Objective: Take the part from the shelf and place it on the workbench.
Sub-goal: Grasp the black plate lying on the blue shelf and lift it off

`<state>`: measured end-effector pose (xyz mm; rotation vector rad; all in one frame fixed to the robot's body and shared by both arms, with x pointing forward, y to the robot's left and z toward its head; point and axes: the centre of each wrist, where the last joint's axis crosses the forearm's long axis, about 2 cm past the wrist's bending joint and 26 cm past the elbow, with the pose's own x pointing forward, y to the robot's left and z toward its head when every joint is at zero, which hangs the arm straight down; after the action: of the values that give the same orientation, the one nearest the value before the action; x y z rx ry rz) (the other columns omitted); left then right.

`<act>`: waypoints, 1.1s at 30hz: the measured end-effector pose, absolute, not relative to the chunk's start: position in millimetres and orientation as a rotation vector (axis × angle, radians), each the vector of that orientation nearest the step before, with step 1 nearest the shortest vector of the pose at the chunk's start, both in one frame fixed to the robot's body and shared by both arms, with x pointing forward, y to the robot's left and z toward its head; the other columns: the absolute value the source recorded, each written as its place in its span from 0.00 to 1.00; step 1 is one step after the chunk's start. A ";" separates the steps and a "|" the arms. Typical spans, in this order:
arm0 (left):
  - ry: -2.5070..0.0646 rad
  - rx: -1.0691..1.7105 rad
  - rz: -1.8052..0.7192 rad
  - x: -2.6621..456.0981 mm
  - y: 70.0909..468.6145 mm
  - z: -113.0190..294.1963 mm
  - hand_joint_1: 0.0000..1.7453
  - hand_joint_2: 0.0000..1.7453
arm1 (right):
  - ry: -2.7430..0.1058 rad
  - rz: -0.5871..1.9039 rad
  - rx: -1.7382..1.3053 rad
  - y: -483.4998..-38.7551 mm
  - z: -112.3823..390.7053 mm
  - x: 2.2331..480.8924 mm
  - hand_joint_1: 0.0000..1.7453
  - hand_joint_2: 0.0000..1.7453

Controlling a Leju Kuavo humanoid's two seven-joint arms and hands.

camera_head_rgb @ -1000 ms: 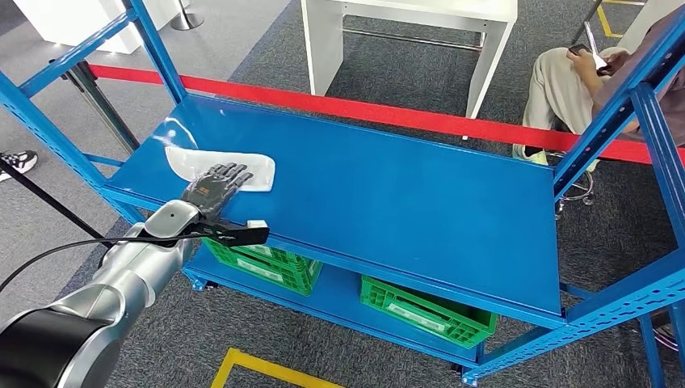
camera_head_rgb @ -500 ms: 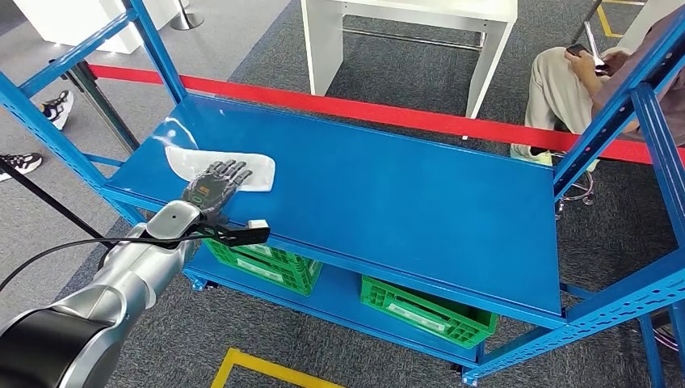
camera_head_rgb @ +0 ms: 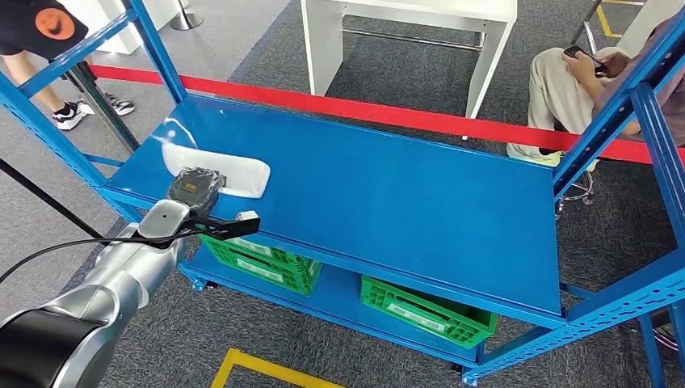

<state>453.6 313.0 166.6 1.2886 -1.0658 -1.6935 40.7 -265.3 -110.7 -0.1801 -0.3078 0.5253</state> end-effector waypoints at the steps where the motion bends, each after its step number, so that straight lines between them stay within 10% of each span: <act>1: -1.058 1.292 -1.685 453.2 315.9 166.2 1.00 1.00 | -0.308 0.529 -0.179 -265.4 -110.7 40.6 0.00 0.00; 20: -1.234 1.214 -1.446 441.8 344.1 152.5 1.00 1.00 | -0.316 0.566 -0.172 -266.3 -110.8 40.8 0.00 0.00; 33: -1.871 0.453 -0.960 439.1 246.6 147.2 1.00 1.00 | -0.308 0.556 -0.174 -265.4 -110.5 43.5 0.00 0.00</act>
<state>439.1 246.6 147.2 0.4534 -1.8712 -0.9597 43.5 -265.4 -110.5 -0.1738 -0.3077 0.5556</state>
